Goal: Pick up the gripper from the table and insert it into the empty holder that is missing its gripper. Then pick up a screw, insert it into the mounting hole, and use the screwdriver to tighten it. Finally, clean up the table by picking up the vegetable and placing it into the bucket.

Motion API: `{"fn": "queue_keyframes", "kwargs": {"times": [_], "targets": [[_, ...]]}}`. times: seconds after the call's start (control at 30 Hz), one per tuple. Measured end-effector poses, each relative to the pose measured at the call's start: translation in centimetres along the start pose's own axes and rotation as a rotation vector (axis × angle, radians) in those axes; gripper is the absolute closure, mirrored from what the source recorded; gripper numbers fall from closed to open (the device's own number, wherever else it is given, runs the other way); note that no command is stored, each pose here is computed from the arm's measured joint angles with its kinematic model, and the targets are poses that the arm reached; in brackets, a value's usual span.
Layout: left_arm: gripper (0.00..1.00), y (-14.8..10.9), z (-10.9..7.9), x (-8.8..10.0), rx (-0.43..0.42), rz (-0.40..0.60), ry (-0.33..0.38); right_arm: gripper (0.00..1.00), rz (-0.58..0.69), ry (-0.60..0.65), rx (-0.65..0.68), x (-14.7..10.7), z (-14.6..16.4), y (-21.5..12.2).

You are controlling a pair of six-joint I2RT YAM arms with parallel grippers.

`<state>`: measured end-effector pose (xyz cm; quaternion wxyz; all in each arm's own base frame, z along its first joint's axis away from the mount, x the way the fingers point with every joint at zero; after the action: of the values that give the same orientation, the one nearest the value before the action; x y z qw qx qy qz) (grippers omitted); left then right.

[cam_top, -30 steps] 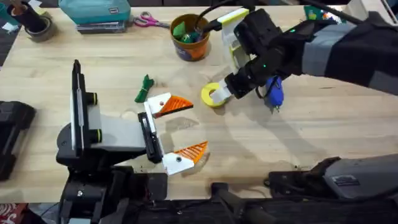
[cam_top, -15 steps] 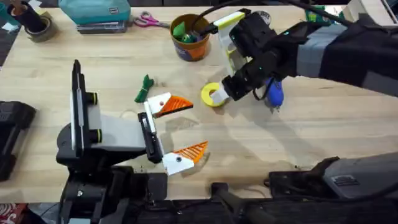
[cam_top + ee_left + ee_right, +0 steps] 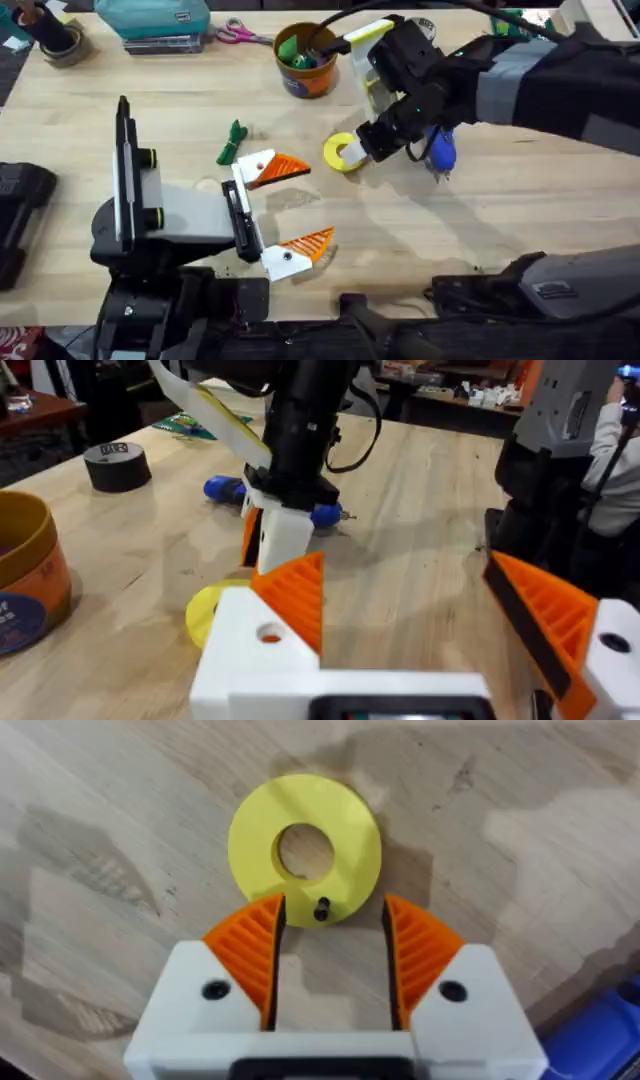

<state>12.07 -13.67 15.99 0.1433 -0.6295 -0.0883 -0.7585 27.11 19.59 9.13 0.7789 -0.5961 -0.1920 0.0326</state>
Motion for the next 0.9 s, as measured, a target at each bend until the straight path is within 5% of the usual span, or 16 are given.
{"fn": "queue_keyframes", "kwargs": {"times": [0.9], "targets": [[0.015, 0.0, 0.0, 0.0, 0.0, 0.0, 0.0, 0.694, 0.026, -0.014, -0.004, -0.38, 0.39, 0.82]]}}
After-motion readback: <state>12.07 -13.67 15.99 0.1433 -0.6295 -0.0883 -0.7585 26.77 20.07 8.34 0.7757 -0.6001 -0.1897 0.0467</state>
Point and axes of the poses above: each hand's point on the last joint's axis, 136 mm out from that joint toward the fingers, its own y axis out along the fingers, its own z axis along the line the jaws close on, x = y × z, the point moved 3 cm from there along -y, back along the fingers, and after that the axes turned 15 degrees about y, right-handed, at the moved point
